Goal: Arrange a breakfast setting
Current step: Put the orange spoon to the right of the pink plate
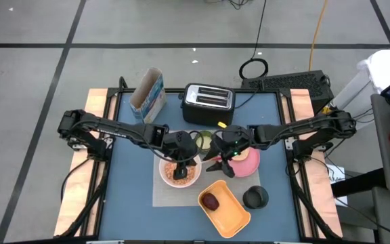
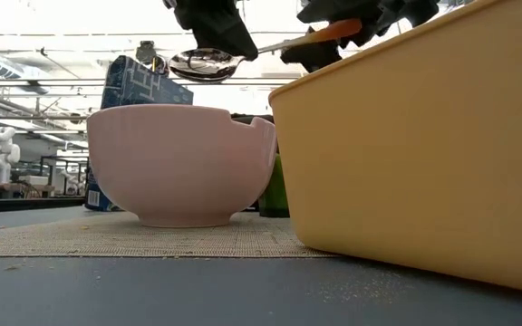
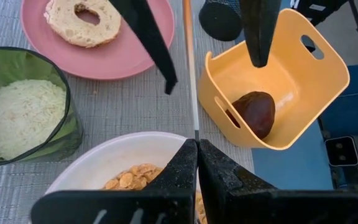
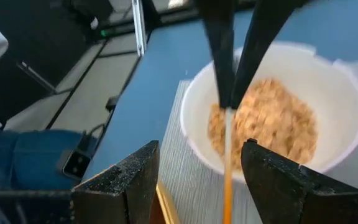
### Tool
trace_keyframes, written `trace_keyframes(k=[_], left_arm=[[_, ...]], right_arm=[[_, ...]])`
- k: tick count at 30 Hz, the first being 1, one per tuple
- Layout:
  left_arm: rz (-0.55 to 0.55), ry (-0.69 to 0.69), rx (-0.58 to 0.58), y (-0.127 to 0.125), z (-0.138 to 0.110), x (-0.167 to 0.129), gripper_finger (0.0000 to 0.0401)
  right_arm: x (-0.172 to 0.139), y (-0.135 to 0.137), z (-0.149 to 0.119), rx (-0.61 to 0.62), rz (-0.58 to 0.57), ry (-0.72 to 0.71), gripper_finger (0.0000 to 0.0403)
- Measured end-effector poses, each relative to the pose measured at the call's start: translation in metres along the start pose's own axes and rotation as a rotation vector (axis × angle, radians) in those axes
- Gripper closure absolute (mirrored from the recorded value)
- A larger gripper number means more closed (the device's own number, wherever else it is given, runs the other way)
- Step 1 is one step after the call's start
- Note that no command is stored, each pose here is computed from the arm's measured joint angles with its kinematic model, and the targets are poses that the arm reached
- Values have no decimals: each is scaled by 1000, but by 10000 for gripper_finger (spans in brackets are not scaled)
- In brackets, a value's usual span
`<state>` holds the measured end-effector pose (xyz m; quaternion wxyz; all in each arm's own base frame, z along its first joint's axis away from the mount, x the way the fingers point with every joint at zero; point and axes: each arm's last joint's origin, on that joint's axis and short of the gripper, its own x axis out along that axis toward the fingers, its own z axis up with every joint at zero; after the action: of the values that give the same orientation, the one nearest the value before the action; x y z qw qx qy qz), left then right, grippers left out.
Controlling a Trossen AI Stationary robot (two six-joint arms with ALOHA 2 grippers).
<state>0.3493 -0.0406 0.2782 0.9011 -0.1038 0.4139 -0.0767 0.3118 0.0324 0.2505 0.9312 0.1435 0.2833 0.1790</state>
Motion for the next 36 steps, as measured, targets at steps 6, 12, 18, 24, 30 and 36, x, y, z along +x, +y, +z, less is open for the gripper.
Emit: trace_keyframes(k=[6, 12, 18, 24, 30, 36], left_arm=[[11, -5, -8, 1, 0, 0, 394], [7, -6, -6, 0, 0, 0, 394], [0, -7, 1, 0, 1, 0, 393], [-5, -9, 2, 0, 1, 0, 393], [-10, -10, 5, -1, 1, 0, 393], [-9, -16, 21, 0, 2, 0, 393]], right_arm=[[-14, -2, 15, -41, -14, -120, 186], [-18, -3, 26, -121, -94, -243, 186], [1, -9, 17, -116, -94, -184, 186], [19, -11, 6, -106, -88, -124, 186], [22, -6, 0, -102, -75, -77, 186], [23, -5, -6, -86, -78, -17, 186]])
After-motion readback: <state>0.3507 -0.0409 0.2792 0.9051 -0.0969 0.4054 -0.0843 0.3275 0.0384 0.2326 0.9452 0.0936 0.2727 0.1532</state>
